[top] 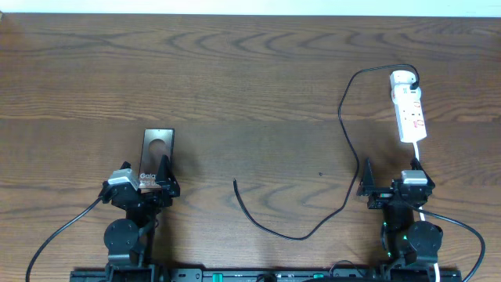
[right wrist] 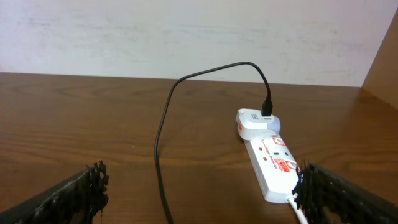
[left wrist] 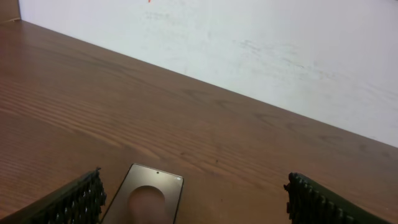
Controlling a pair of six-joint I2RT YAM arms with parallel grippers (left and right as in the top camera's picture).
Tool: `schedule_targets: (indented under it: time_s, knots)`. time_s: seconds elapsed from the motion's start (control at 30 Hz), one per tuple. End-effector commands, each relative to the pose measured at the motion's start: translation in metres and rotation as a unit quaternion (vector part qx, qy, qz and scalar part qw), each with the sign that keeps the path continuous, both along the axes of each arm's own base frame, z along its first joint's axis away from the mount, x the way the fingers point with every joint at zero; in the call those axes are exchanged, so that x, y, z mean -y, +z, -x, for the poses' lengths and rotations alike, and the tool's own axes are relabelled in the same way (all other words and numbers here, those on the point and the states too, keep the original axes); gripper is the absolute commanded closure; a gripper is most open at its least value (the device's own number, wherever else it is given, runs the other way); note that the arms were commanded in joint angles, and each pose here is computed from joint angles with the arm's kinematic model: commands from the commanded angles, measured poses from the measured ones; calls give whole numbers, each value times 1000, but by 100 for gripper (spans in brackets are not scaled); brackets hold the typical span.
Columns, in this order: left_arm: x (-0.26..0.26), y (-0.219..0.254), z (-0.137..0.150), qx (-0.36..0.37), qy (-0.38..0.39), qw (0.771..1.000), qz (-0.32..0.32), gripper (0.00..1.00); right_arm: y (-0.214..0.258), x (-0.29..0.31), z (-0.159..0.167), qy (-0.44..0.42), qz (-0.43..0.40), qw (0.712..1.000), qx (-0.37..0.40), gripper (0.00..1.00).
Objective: Plug charger to phone and switch on socket
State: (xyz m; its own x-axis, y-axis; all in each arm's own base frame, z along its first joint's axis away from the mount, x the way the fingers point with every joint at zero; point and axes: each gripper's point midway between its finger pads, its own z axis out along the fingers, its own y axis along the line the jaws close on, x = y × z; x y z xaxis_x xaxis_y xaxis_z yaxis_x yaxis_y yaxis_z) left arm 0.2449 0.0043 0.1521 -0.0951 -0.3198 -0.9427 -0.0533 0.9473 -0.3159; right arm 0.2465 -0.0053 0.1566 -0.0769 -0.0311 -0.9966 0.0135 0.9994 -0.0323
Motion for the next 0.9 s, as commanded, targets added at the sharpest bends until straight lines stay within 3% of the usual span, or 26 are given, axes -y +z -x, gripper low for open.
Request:
schedule_targets:
  time_s: [0.0,0.43,0.67,0.87]
  knots:
    - [-4,-16,1,-25,10,1000,-7,9,-1,2,0,-6,5,1000,-1,1]
    - [-3,-9,1,-19,4,1000,-16,9,-1,2,0,-6,5,1000,-1,1]
    - [-3,35,-3,-28,0,998,-49,9,-1,2,0,-6,5,1000,-1,1]
    - [-3,87,-35,-109,-13,990,-91,9,-1,2,0,-6,5,1000,-1,1]
